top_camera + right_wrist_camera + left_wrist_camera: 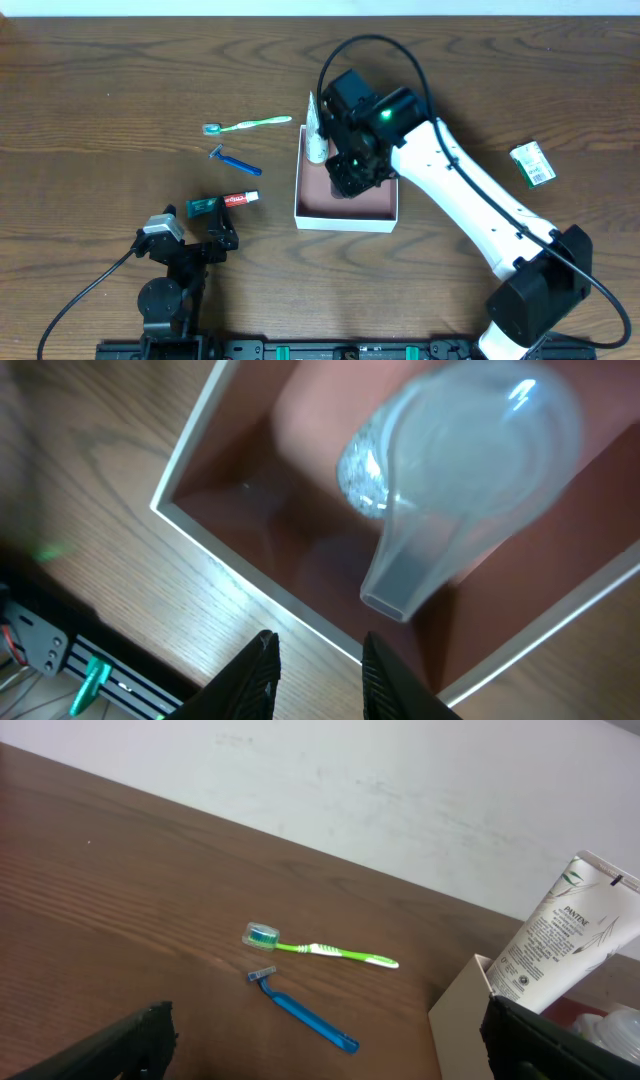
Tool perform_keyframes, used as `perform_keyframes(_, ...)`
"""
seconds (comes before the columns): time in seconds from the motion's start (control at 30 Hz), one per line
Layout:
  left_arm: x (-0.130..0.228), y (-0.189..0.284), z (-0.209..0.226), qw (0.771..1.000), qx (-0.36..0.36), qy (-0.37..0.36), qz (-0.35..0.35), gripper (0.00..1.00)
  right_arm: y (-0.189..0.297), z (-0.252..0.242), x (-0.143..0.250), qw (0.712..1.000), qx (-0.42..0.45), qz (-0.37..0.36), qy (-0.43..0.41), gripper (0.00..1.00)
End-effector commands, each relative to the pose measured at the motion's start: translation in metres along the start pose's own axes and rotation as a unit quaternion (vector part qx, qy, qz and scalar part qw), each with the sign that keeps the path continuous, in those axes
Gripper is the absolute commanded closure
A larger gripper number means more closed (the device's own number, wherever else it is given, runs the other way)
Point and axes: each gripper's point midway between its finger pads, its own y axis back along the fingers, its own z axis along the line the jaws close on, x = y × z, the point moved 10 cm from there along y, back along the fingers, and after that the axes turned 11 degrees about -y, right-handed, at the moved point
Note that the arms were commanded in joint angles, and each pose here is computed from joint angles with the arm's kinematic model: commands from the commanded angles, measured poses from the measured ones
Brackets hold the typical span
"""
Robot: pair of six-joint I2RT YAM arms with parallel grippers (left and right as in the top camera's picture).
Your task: Pack container
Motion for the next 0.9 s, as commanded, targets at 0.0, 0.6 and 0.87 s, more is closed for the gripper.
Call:
perform_keyframes(0.0, 0.011, -0.001, 0.001, 1.0, 0.002, -0.001, 0.025, 0.02, -0.006, 0.001, 0.003, 1.0, 0.003, 0.005, -0.014, 0.71)
perform_keyframes(0.6, 0.011, -0.001, 0.001, 1.0, 0.002, -0.001, 0.025, 0.02, -0.036, -0.013, -0.011, 0.994, 0.084, -0.075, -0.014, 0.71)
perform_keyframes(0.87, 0.011, -0.001, 0.001, 1.0, 0.003, -0.001, 0.026, 0.02, -0.033, -0.017, -0.024, 0.987, 0.105, -0.123, -0.018, 0.71)
